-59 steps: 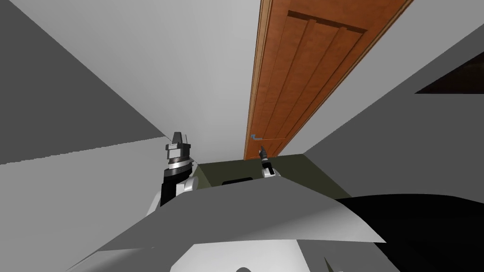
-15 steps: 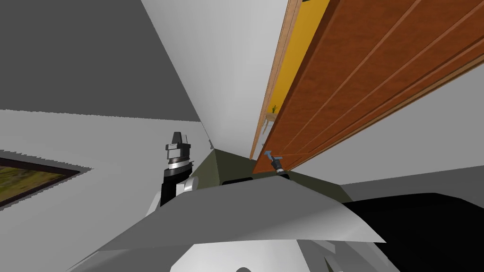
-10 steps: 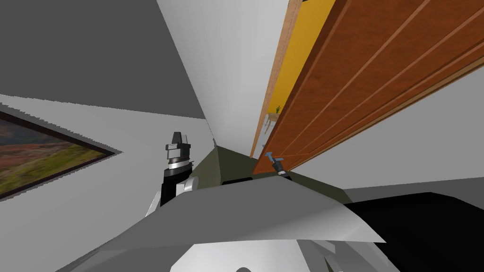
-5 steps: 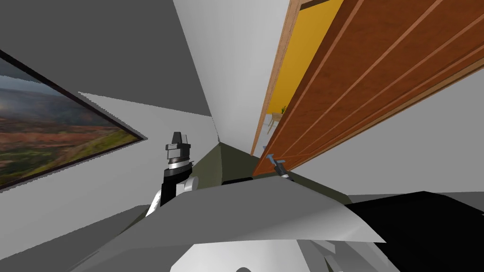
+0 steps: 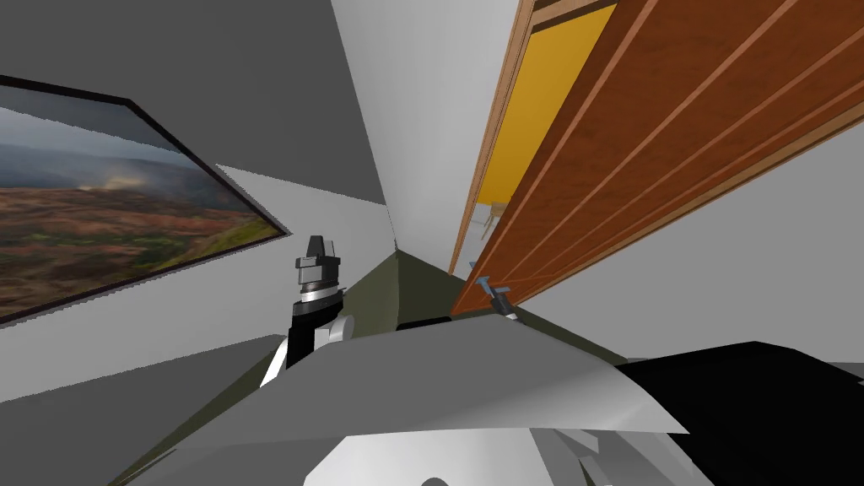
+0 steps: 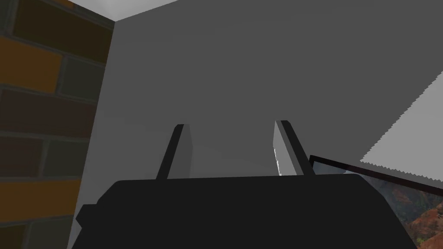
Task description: Pull the door open
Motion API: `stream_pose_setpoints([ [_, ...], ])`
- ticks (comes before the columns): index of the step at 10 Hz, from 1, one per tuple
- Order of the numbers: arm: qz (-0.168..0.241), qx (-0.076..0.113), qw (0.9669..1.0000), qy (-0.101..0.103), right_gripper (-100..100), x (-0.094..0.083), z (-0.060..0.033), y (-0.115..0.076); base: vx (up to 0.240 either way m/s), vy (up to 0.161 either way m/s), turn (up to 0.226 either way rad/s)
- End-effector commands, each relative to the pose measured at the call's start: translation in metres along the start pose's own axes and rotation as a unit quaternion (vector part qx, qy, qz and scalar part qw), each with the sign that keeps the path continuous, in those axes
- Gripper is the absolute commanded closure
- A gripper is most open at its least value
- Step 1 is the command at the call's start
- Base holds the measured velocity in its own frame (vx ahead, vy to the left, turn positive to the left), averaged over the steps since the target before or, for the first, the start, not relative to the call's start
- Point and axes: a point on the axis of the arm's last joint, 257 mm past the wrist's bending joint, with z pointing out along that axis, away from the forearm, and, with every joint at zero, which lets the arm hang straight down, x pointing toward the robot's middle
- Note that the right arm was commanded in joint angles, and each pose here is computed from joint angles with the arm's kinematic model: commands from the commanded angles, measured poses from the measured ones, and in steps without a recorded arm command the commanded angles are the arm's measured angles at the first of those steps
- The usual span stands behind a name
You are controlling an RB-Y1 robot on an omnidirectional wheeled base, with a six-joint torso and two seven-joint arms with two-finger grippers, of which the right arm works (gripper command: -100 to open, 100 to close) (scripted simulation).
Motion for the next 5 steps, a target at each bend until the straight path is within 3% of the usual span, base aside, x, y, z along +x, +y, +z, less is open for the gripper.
stream_pose_setpoints([
  [1, -0.001, 0.001, 1.0, 0.002, 100, -0.0014, -0.0057, 0.0004, -0.225, -0.073, 0.166],
  [5, -0.001, 0.0, 1.0, 0.007, 100, -0.0033, -0.015, 0.0017, -0.201, -0.076, 0.171],
])
